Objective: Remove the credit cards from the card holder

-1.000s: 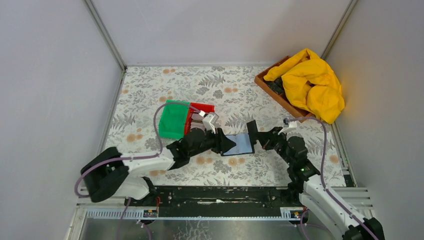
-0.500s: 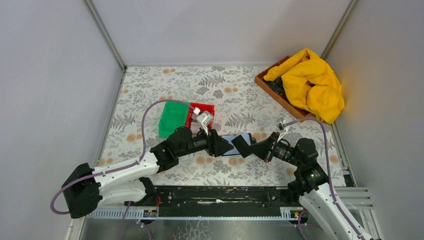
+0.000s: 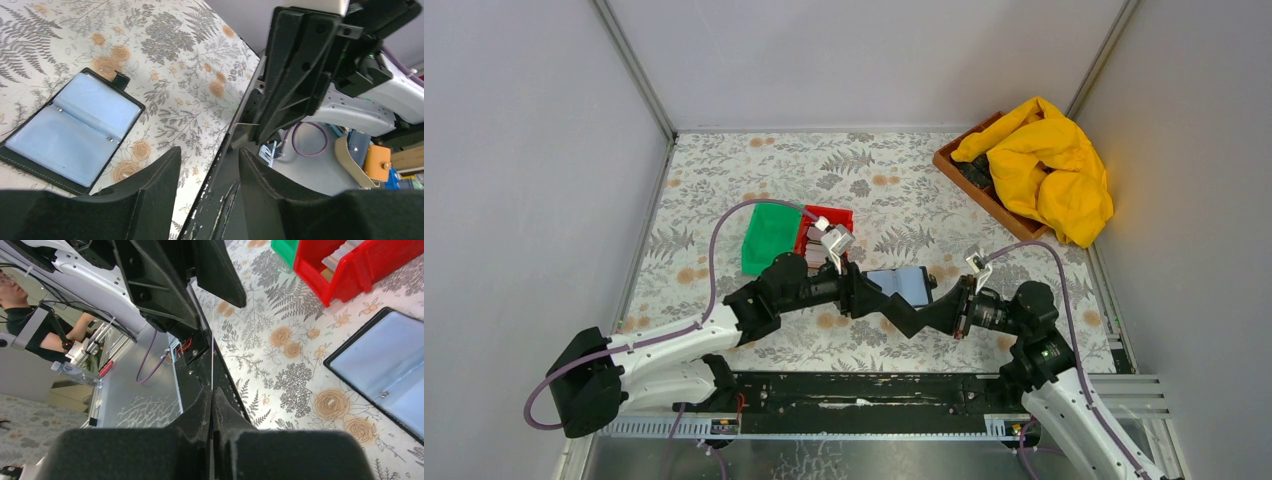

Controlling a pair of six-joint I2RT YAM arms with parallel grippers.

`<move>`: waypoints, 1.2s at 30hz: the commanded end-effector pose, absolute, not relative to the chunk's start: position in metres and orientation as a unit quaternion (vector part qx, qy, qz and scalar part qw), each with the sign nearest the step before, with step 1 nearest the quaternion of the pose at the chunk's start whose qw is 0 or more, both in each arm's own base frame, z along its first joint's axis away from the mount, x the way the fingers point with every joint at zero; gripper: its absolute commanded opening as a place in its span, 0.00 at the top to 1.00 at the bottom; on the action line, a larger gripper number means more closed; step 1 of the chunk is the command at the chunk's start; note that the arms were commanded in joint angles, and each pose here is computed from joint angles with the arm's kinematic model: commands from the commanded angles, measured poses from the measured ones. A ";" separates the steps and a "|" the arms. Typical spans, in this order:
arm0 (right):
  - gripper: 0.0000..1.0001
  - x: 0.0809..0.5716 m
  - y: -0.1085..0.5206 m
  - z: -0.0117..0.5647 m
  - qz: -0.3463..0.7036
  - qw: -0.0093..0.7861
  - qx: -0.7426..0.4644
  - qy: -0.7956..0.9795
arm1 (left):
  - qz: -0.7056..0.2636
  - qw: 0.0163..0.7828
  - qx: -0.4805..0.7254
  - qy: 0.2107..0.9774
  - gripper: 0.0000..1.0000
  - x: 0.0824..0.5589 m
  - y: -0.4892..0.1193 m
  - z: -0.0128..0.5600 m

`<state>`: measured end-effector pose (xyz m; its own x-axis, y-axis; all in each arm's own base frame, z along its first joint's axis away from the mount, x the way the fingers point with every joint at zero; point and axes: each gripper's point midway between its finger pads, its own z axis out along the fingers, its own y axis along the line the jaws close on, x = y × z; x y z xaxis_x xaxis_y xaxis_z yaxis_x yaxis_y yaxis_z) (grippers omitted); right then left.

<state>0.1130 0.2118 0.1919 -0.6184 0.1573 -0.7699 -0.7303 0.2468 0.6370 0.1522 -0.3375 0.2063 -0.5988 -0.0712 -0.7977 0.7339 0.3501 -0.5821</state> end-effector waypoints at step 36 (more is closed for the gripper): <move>0.41 0.156 0.186 0.162 0.474 0.471 -0.120 0.735 | -0.483 0.394 0.038 0.781 1.00 0.269 -0.277 0.193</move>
<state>0.1395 0.1956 0.1721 -0.5595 0.2414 -0.7929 -0.6704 0.4308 0.6042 0.2089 -0.3112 0.1867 -0.6926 -0.1612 -0.7031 0.5949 0.4236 -0.6831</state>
